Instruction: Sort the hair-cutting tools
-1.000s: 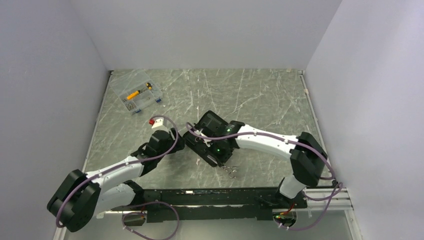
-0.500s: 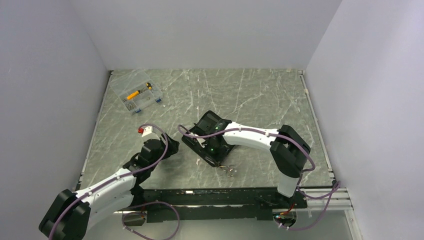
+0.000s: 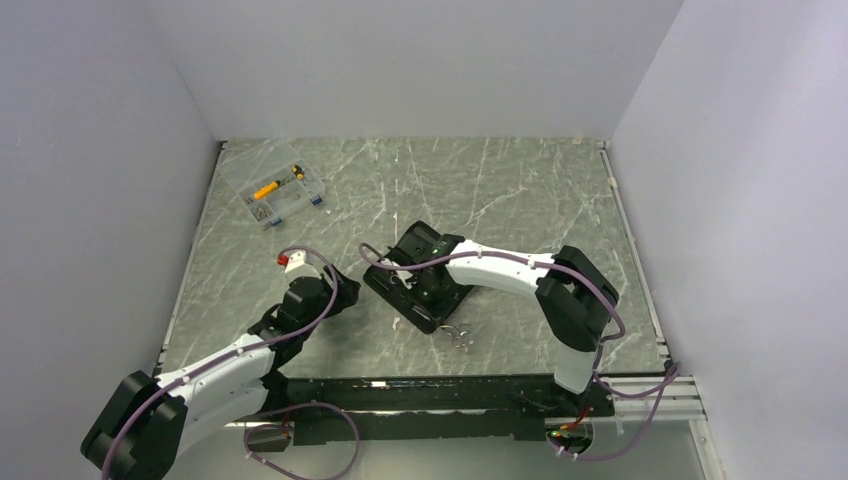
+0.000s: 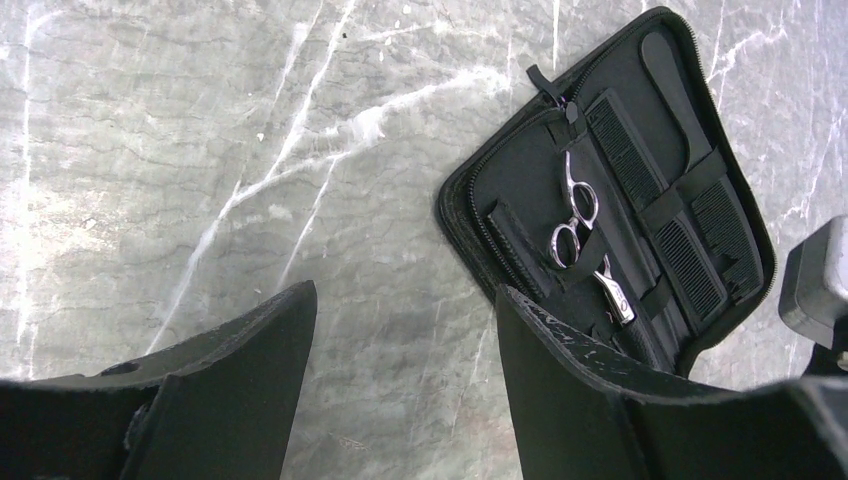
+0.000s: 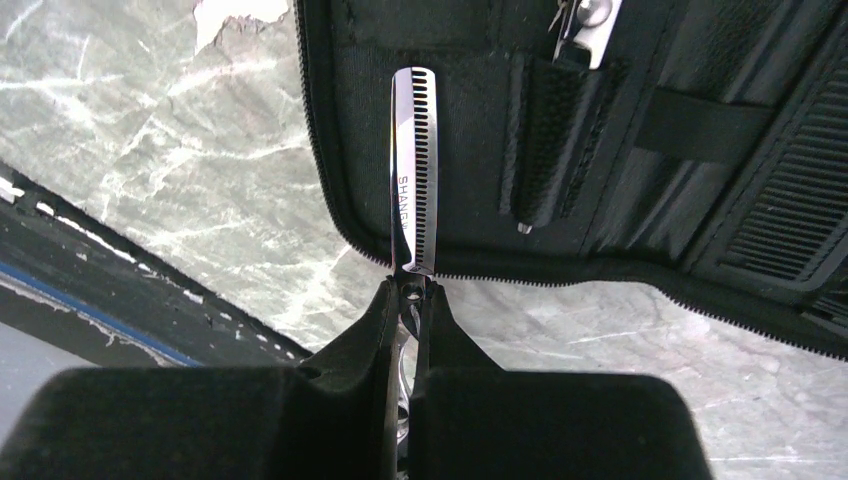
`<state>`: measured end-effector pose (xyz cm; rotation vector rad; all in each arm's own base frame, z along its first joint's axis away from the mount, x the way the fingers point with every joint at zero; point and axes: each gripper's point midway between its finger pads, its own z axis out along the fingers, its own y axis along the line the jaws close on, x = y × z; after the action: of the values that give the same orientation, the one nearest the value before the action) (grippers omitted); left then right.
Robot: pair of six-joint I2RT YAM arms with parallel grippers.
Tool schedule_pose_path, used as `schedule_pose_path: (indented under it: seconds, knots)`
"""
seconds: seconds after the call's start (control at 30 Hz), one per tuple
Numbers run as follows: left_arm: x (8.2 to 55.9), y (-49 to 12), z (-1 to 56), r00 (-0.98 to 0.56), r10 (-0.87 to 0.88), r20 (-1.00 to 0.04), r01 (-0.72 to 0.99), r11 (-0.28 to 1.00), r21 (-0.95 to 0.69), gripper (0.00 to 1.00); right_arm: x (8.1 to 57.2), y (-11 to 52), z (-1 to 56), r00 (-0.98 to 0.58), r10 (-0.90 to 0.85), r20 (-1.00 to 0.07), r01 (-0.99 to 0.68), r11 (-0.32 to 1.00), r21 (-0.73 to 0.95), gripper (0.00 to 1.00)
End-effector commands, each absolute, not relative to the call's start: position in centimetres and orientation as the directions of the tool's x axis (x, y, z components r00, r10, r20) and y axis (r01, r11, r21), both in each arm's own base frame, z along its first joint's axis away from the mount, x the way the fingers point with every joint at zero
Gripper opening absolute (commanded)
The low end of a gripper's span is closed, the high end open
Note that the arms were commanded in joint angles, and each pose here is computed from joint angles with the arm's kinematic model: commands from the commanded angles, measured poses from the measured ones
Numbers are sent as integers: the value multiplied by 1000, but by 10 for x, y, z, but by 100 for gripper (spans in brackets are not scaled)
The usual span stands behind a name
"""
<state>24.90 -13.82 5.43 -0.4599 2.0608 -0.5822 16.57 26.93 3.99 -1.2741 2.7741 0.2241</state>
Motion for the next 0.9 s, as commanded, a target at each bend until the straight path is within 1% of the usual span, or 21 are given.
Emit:
schedule_pose_path:
  seconds: [0.0,0.4,0.87]
  knots:
    - [252,-142,59,-499,-535,-682,-64,808,-586,71,184,283,42,-633,-745,-212,-770,634,73,0]
    - [263,-151,76,-472,-516,-715,5,810,-587,68,198,296,39,-622,-731,-280,-773,630,74,0]
    - [270,-165,85,-467,-497,-732,87,798,-597,65,211,304,26,-622,-718,-312,-774,624,107,0]
